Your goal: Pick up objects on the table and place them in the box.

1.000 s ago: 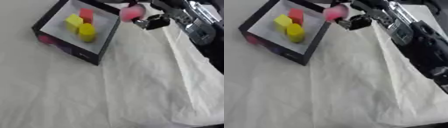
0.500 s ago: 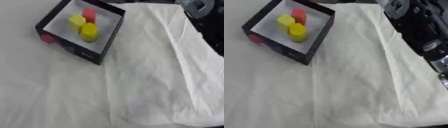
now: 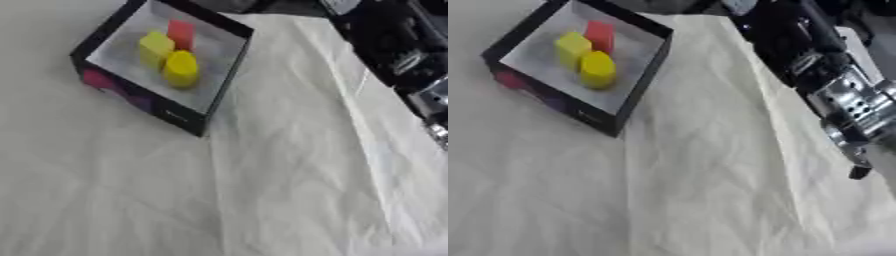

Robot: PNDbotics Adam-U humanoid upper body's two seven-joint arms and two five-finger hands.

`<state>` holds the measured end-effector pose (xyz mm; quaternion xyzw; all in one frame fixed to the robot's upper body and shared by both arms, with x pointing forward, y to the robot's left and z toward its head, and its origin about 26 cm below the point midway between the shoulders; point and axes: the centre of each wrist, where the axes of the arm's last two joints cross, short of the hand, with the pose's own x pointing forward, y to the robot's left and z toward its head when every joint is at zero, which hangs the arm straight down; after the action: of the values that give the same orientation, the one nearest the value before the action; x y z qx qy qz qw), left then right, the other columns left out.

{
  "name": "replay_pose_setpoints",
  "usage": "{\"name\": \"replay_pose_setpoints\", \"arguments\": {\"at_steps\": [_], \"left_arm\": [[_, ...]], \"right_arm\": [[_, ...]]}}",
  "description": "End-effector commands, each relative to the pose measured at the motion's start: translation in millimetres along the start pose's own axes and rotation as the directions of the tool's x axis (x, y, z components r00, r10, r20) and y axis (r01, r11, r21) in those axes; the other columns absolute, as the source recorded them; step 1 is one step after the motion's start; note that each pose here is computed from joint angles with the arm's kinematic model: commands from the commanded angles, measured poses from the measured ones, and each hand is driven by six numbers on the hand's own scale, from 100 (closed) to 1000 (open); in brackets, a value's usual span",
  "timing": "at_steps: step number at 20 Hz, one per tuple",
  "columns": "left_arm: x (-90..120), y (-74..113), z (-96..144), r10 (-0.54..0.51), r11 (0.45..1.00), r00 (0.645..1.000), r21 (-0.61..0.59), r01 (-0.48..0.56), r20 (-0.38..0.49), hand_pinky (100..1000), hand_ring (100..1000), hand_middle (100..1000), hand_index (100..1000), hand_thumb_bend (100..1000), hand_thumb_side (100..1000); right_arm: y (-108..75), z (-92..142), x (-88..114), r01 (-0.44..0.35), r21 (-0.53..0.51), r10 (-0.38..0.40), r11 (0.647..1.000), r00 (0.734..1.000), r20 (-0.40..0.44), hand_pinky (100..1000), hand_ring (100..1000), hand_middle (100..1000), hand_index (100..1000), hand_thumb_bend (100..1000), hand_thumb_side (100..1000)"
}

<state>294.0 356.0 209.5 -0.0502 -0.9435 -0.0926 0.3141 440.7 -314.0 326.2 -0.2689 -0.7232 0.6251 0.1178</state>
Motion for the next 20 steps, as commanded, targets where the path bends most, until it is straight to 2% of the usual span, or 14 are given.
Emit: {"name": "replay_pose_setpoints", "arguments": {"at_steps": [1, 6, 9, 16, 20], "left_arm": [[12, 1.6, -11, -0.019, 0.999, 0.999, -0.036, 0.020, 0.037, 758, 662, 634, 736, 100, 571], [12, 1.3, -12, -0.019, 0.999, 0.999, -0.039, 0.021, 0.038, 757, 662, 634, 736, 100, 571], [12, 1.0, -12, -0.019, 0.999, 0.999, -0.041, 0.020, 0.038, 757, 662, 634, 736, 100, 571], [12, 0.9, -11, -0.018, 0.999, 0.999, -0.043, 0.020, 0.034, 755, 662, 633, 735, 100, 571], [11, 1.5, -10, -0.021, 0.999, 0.999, -0.042, 0.022, 0.029, 754, 661, 632, 735, 100, 571]], "right_arm": [[-3.0, 1, -4, -0.064, 0.058, 0.062, 0.996, 0.997, 0.034, 825, 739, 504, 646, 100, 542], [11.2, -2, -5, -0.121, 0.126, 0.109, 0.985, 0.989, 0.101, 813, 733, 514, 652, 100, 606], [18.7, -3, -3, -0.156, 0.164, 0.135, 0.974, 0.982, 0.130, 807, 738, 539, 675, 138, 624], [35.7, -3, -2, -0.210, 0.222, 0.180, 0.952, 0.972, 0.148, 816, 784, 602, 737, 202, 650], [40.0, -3, -2, -0.243, 0.235, 0.212, 0.941, 0.966, 0.148, 828, 838, 710, 822, 263, 673]]}}
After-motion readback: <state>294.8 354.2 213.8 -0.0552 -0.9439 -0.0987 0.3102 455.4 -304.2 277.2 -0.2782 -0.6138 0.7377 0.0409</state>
